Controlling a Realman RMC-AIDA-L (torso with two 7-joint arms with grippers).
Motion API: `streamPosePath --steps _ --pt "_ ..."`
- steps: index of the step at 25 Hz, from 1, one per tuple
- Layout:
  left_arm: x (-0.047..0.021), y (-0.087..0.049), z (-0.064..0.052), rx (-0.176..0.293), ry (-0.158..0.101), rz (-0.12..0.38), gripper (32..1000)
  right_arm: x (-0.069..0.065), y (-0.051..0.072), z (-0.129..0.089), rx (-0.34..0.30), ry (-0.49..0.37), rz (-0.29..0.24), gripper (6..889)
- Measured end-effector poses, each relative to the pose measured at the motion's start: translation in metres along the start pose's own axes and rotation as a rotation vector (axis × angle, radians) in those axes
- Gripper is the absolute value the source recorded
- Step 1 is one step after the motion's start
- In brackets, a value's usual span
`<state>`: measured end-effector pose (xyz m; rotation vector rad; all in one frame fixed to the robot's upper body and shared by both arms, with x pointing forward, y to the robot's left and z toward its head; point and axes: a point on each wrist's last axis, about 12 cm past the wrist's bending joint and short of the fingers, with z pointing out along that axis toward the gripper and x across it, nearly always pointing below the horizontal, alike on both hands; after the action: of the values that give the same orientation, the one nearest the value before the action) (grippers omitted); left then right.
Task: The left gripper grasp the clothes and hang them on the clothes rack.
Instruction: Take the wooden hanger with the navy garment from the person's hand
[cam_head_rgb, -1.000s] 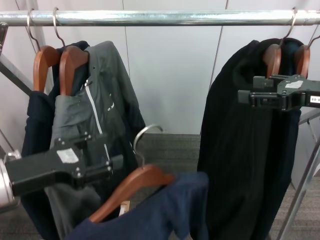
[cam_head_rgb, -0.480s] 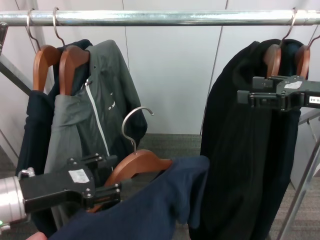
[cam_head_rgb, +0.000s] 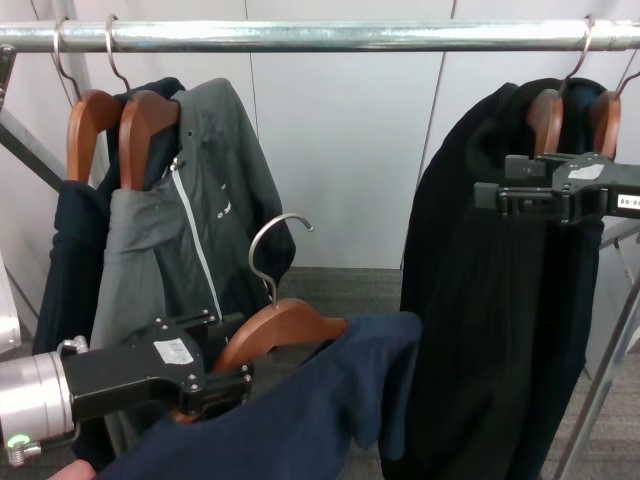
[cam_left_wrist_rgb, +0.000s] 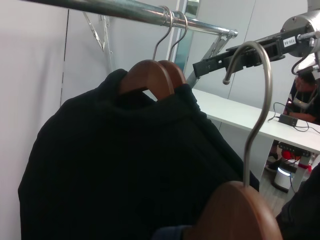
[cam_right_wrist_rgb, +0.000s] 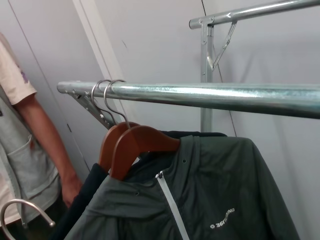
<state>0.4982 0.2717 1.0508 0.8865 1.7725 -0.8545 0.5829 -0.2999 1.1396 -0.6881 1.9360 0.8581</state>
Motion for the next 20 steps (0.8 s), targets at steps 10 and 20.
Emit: streamPosePath --steps 10,20 --pt "-0.0009 0.0018 0.0026 -0.003 0.002 0.009 570 -0.0006 -0.0004 -0.0006 0.001 -0.007 -0.001 822" --pt "-0.0012 0.0019 0.0033 -0.003 0.001 0.01 175 -0.0002 0.0 -0.0001 0.001 -0.006 0.0 822"
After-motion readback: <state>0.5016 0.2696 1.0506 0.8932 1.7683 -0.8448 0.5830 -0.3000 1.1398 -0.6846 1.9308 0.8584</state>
